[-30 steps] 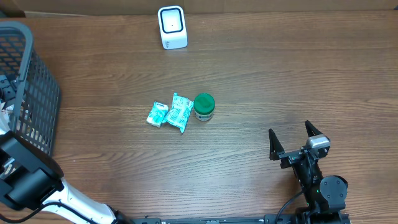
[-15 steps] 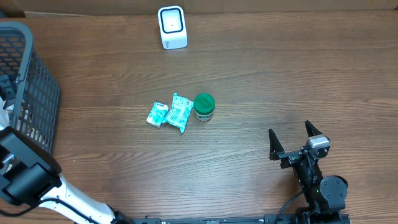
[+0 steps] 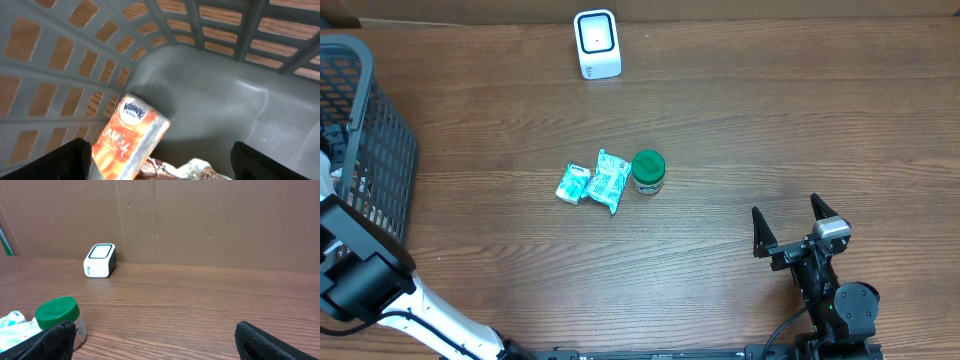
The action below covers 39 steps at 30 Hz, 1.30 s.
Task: Scan the item barcode
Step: 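Reach the left gripper back into the basket and grasp the orange Kleenex pack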
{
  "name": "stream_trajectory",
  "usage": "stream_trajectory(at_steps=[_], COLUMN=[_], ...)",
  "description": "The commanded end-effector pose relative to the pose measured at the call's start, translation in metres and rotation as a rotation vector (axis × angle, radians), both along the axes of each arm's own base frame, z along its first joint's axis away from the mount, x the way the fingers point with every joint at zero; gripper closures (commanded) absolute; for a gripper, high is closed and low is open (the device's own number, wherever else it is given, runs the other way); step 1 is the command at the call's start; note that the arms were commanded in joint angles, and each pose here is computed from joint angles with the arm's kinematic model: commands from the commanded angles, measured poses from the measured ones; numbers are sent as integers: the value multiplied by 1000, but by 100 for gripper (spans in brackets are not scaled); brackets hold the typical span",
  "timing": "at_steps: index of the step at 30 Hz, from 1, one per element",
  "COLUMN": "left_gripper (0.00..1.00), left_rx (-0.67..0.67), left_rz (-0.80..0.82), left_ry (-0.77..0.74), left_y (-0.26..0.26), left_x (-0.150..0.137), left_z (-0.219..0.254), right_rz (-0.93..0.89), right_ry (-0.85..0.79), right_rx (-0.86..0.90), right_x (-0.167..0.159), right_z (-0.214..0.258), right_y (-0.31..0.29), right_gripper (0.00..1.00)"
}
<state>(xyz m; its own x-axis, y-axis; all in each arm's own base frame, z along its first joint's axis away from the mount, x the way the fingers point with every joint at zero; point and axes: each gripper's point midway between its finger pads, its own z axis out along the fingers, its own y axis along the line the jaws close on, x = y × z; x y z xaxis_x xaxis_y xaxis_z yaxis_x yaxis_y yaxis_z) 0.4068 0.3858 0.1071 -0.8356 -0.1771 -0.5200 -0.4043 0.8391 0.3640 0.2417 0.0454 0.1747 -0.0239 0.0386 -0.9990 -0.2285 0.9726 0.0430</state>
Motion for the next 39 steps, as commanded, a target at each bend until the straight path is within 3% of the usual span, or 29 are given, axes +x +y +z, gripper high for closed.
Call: stream_trajectory(at_steps=[1,9,17,19,22,25,27,29,34,39], left_gripper=[13,15,29,36,64,66,73,94,96,96], left_rx=[33,49,-5,-23,-46,-63,-68,-67,-3,57], left_rz=[-5,40,50,38,26,25,25,25,91,163], left_ry=[65,58,105,101,103,120,126,125,113,1], left_y=[9,25,27,24,21,20,19,19,27,27], left_x=[-7,-16,-25,-23,-21,-23,-24,-23,-23,-14], left_z=[-15,-16,-51,-57,-66,-77,-82,-82,-60,-2], right_rz=[2,2,2,2,2,2,2,2,2,2], right_ry=[-4,-4,-4,-4,-4,-4,-4,-4,-4,-4], right_rx=[4,4,4,4,4,4,4,4,4,4], right_x=[0,0,0,0,0,0,0,0,0,0], right_z=[-2,-2,-2,-2,-2,-2,-2,-2,-2,-2], right_y=[0,0,0,0,0,0,0,0,0,0], right_gripper=[0,0,0,0,0,0,0,0,0,0])
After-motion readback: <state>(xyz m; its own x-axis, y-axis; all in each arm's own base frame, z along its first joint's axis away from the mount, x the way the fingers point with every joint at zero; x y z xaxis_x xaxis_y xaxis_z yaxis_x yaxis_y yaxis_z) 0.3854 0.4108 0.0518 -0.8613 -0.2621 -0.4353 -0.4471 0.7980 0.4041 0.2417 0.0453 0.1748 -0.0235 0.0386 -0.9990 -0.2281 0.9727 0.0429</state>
